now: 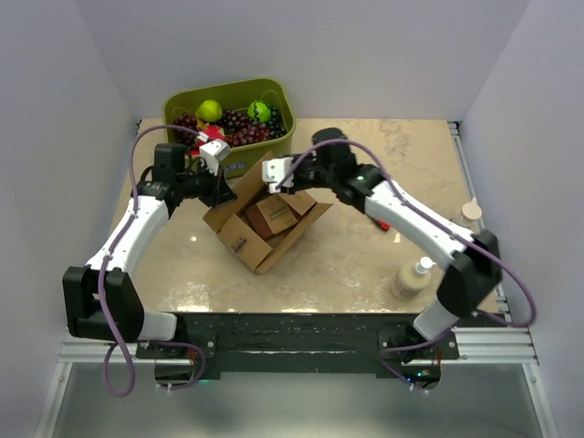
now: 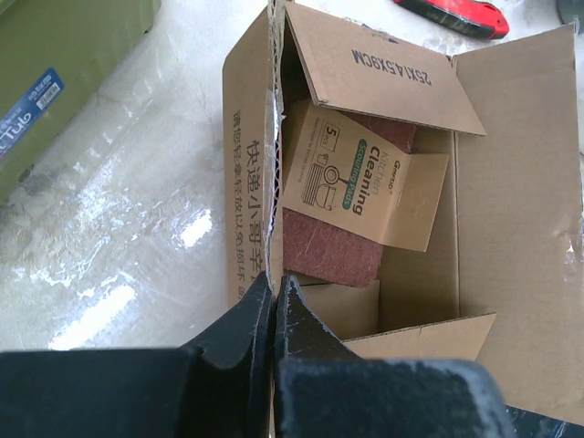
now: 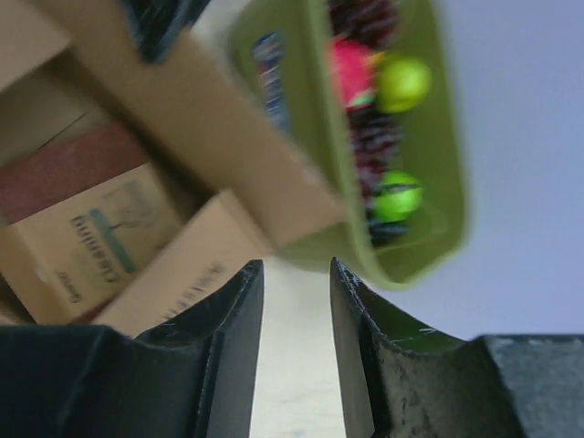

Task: Unpack the express box

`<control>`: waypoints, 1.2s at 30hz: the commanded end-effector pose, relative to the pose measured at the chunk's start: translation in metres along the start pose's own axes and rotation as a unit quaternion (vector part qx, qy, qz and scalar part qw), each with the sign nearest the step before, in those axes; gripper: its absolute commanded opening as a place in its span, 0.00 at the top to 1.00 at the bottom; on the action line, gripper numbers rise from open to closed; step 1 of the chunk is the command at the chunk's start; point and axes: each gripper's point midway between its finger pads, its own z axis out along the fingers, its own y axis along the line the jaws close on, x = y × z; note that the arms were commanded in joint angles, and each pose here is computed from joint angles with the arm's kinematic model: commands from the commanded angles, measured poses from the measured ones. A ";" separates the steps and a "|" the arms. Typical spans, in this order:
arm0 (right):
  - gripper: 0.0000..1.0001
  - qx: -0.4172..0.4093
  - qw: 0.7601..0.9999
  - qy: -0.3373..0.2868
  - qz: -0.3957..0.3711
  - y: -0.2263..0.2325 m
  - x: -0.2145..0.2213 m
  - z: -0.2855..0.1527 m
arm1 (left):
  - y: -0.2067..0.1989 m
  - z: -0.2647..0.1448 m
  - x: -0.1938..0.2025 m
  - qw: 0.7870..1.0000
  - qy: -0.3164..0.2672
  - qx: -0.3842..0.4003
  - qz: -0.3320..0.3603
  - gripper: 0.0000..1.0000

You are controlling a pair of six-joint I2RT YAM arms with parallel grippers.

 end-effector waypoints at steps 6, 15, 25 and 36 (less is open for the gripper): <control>0.60 -0.203 0.979 0.002 0.029 0.118 0.020 0.018 | -0.010 -0.004 -0.005 0.999 -0.026 0.019 0.003 1.00; 0.52 -0.307 0.950 0.017 0.048 0.158 0.020 -0.005 | -0.008 -0.006 -0.003 1.000 -0.025 0.008 0.001 1.00; 0.52 -0.285 0.955 0.077 0.019 0.173 0.037 0.030 | -0.010 -0.006 -0.002 1.000 -0.027 0.011 0.000 1.00; 0.57 -0.347 0.928 0.136 0.007 0.209 0.068 0.035 | -0.007 -0.001 0.004 1.000 -0.021 0.010 -0.008 1.00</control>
